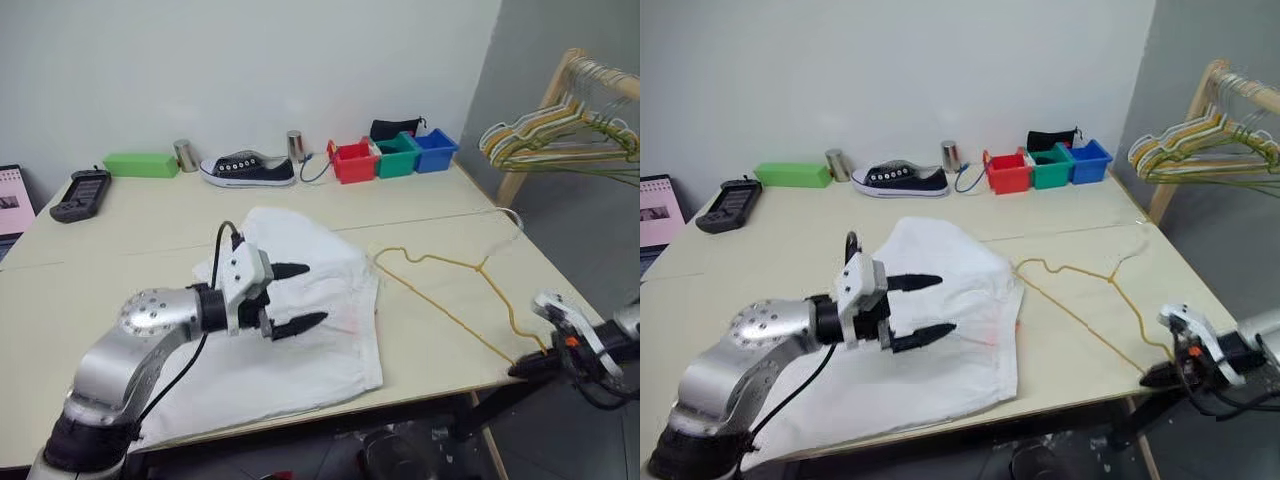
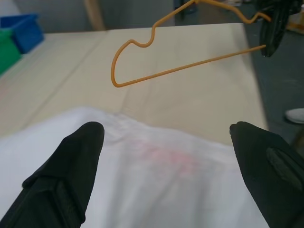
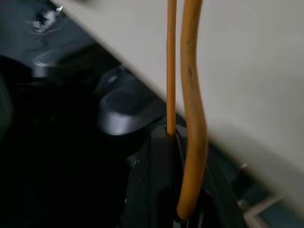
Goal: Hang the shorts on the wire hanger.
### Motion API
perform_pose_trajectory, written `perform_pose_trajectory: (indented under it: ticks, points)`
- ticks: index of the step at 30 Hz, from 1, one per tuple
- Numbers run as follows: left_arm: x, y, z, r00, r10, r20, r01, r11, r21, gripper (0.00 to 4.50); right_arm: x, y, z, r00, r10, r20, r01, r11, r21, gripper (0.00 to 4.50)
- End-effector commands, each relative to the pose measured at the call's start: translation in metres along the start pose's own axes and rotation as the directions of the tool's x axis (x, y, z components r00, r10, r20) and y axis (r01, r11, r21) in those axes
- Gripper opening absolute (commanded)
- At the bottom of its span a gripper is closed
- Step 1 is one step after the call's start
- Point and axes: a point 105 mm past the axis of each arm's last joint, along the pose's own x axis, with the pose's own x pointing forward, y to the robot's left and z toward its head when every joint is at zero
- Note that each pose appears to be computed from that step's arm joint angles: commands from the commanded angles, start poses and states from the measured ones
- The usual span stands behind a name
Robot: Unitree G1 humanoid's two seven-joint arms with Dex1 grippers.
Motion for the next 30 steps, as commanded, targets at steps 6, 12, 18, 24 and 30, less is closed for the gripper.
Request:
perform_pose_trajectory:
  ticks: [6,12,18,24,30]
  points:
    - [-0.015,-0.007,-0.009,0.997,0.072,-0.036,-0.073,0.997,-0.028,4.49,0.028,0.039,-0.025,0.982,0.185,0.046,-0.19,0.968,0.165,0.0]
    - [-0.017,-0.005,-0.013,0.996,0.067,-0.065,-0.067,0.998,-0.005,4.49,0.041,0.051,-0.015,0.969,0.23,0.095,-0.243,0.954,0.176,0.0]
    - [-0.018,0.007,-0.007,0.995,0.075,-0.059,-0.074,0.997,0.027,4.49,0.046,0.055,-0.001,0.957,0.251,0.142,-0.273,0.947,0.167,0.0]
    - [-0.015,0.008,-0.007,0.996,0.069,-0.06,-0.066,0.997,0.038,4.49,0.05,0.064,0.003,0.944,0.301,0.137,-0.319,0.937,0.139,0.0]
    - [-0.016,0.011,-0.006,0.996,0.071,-0.062,-0.068,0.996,0.056,4.49,0.062,0.063,-0.004,0.942,0.321,0.102,-0.335,0.924,0.183,0.0]
